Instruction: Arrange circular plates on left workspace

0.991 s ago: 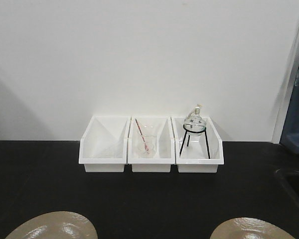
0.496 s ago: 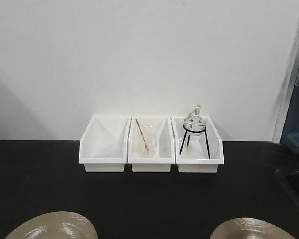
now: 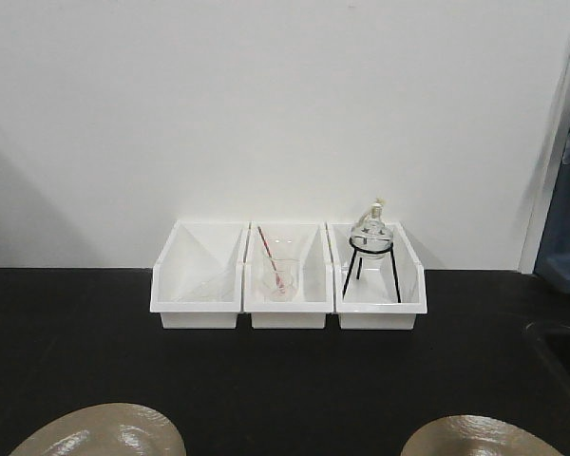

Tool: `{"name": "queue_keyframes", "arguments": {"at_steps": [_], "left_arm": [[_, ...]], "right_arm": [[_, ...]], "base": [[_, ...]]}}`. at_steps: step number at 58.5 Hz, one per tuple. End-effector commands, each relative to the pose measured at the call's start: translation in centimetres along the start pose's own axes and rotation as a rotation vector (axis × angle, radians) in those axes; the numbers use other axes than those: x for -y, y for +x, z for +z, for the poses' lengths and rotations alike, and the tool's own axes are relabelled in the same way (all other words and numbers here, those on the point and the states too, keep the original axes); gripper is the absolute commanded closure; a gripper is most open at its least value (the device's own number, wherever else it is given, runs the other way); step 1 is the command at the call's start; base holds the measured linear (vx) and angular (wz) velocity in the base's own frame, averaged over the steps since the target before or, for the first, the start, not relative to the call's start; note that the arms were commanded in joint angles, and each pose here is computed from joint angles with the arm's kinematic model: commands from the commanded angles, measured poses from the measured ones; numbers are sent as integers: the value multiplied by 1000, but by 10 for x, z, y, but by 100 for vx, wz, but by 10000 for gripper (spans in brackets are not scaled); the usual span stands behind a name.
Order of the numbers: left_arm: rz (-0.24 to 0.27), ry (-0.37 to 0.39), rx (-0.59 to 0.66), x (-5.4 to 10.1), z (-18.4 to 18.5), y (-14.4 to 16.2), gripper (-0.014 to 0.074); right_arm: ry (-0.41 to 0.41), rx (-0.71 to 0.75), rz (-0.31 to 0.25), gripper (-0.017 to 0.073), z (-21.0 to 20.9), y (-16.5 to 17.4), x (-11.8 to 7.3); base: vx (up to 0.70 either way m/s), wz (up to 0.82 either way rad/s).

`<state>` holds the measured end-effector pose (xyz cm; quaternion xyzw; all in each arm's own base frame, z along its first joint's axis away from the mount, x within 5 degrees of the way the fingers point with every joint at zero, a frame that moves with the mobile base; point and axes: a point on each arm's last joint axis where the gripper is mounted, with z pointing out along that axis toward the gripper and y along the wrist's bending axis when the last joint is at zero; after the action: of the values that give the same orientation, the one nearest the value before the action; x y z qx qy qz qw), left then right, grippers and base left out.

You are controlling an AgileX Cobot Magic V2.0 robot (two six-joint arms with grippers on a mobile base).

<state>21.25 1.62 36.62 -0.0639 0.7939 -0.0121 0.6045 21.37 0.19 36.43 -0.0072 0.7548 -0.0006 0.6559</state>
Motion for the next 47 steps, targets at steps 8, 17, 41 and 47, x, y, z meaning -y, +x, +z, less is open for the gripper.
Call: {"name": "queue_keyframes", "arguments": {"at_steps": [8,17,41,47], "left_arm": [[-15,12,132,3,-8,-21,518],[-15,12,117,3,-6,-19,418],[-142,47,-70,6,5,-1,129],[-166,178,-240,19,11,15,134]], "right_arm": [[6,131,-15,549,-5,-22,1],[6,130,-10,484,-5,-22,1],[-2,121,111,-5,-5,-21,1],[-12,-34,256,-45,-3,-7,-1]], "base": [[0,0],[0,0],[0,0],[0,0]]}}
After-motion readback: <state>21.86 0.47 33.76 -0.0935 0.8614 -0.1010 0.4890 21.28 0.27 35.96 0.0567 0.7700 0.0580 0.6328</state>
